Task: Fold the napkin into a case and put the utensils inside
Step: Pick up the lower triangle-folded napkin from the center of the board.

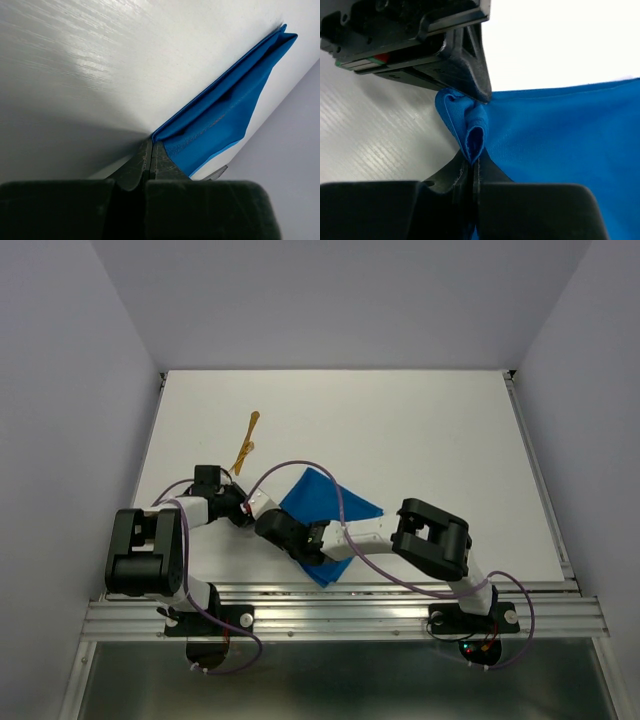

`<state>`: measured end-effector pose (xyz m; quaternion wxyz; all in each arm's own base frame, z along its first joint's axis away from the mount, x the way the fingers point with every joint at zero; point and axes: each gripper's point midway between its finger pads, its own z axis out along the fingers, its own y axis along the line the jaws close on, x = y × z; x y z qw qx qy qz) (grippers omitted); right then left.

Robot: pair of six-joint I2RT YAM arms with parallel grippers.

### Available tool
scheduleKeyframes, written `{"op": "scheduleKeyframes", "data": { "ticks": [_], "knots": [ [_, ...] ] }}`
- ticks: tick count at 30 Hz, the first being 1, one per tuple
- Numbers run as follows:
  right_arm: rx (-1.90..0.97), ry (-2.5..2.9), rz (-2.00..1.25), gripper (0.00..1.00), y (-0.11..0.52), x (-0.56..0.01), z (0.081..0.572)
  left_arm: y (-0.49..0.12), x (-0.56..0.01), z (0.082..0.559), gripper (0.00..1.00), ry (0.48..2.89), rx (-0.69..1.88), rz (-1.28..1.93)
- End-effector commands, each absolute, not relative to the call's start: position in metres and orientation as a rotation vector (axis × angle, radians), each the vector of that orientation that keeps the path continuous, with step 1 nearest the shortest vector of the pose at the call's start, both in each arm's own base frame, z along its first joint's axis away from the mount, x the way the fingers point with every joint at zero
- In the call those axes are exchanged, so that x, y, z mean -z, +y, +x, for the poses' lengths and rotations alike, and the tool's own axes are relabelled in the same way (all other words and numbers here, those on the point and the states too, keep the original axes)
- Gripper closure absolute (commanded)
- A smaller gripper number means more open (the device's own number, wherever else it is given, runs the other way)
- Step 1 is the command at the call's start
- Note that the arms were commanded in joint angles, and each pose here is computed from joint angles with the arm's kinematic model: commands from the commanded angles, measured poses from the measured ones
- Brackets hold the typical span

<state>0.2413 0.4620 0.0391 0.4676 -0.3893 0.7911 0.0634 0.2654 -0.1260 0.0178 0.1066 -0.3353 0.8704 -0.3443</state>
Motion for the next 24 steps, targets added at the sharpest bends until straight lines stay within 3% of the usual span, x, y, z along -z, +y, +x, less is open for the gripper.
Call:
{"op": "scheduleKeyframes", "data": {
  "ticks": [1, 8, 11, 16, 24],
  "knots": [
    [-0.328, 1.898, -0.918, 0.99, 0.488, -0.074, 0.246, -0.126, -0.033, 0.273, 0.96, 2.526, 1.013, -0.931],
    [-0.638, 2.008, -0.938, 0.99, 0.488, -0.085, 0.253, -0.123, -0.045, 0.281, 0.65, 2.501, 1.0, -0.888],
    [-0.764, 2.048, -0.944, 0.99, 0.491, -0.09, 0.25, -0.121, -0.051, 0.283, 0.57, 2.493, 0.986, -0.871],
    [-0.934, 2.12, -0.919, 0.99, 0.487, -0.091, 0.254, -0.117, -0.06, 0.287, 0.47, 2.48, 0.956, -0.852],
    [-1.173, 2.21, -0.895, 0.99, 0.48, -0.088, 0.254, -0.112, -0.067, 0.285, 0.46, 2.457, 0.92, -0.842]
  ]
}}
